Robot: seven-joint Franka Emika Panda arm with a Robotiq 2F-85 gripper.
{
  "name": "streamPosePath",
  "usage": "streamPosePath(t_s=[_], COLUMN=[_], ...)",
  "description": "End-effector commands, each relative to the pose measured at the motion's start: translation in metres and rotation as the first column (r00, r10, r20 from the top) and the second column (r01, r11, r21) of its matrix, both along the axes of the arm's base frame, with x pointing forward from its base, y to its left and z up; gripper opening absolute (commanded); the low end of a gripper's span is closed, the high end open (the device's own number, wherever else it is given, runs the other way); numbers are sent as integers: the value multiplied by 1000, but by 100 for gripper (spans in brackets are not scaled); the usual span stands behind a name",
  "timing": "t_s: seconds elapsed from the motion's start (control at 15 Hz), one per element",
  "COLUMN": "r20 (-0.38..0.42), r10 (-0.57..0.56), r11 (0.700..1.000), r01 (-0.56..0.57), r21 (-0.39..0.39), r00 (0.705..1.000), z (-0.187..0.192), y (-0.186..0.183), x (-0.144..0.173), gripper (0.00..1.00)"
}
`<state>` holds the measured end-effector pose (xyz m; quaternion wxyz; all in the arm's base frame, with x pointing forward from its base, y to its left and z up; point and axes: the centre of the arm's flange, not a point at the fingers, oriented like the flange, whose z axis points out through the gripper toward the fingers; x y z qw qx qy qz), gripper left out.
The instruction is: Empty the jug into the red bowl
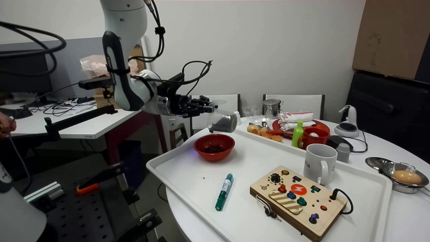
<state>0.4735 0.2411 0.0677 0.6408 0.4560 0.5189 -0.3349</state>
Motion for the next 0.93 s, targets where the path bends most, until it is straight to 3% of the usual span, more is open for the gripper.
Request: streamPosePath(t_s=[0.0, 0.87], r20=[22, 62], r10=[18, 64], r11=[999, 992], r01=[-17, -57], r21=[-38, -112], r00=[1000, 996], z=[5, 4], y=[2, -7], x=[-1, 7], gripper=[7, 7])
